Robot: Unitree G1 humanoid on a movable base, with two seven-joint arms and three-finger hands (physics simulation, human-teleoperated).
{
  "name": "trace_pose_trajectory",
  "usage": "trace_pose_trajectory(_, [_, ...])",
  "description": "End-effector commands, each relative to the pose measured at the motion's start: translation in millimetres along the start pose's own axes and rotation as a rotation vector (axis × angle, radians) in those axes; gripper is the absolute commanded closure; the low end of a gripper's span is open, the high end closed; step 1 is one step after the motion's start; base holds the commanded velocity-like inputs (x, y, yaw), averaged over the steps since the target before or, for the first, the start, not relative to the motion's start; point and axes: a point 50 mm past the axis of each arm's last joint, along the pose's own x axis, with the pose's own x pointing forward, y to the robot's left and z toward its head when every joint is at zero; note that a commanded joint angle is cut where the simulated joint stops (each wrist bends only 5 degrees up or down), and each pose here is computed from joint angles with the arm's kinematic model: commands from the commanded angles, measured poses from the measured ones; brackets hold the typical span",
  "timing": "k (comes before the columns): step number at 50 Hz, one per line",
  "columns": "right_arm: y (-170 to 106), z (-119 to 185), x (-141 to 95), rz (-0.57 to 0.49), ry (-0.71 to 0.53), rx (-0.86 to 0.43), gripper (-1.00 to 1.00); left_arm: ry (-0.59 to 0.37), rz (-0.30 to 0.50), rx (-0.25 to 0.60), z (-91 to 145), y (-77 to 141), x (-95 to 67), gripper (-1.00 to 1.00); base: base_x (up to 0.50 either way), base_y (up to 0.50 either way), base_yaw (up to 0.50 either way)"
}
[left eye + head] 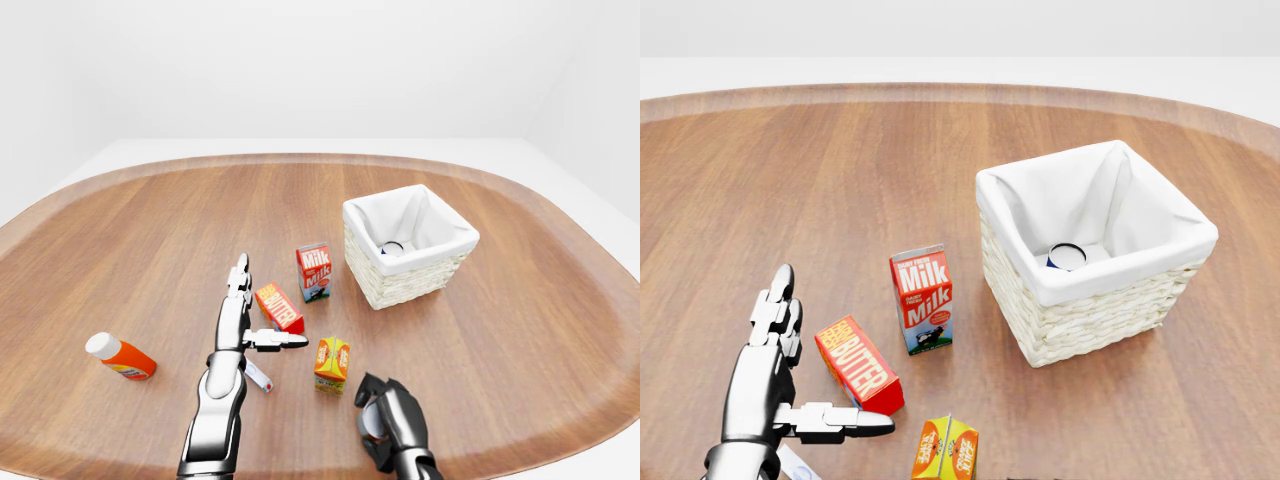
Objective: Pick up the alphabet soup and the tomato sauce, and put them in the basket.
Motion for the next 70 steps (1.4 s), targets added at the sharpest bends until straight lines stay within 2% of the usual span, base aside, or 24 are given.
trace_pose_trajectory(1, [-7, 6, -8, -0.012, -0.033, 0.016, 1.00, -0.011, -0.011, -0.017, 1, 0, 0.6, -1.00, 0.00, 0.00, 0.00])
trace_pose_trajectory(10, [-34, 19, -10, -0.057, -0.092, 0.095, 1.00, -0.011, -0.011, -0.016, 1, 0, 0.6, -1.00, 0.00, 0.00, 0.00])
trace_pose_trajectory(58, [-94, 27, -5, -0.187, -0.125, 0.222, 1.00, -0.010, -0.011, -0.017, 1, 0, 0.6, -1.00, 0.00, 0.00, 0.00])
trace_pose_trajectory(60, [-90, 19, -1, -0.191, -0.092, 0.211, 1.00, -0.010, -0.011, -0.017, 1, 0, 0.6, -1.00, 0.00, 0.00, 0.00])
trace_pose_trajectory(70, [-110, 30, -3, -0.223, -0.141, 0.253, 1.00, -0.010, -0.011, -0.017, 1, 0, 0.6, -1.00, 0.00, 0.00, 0.00])
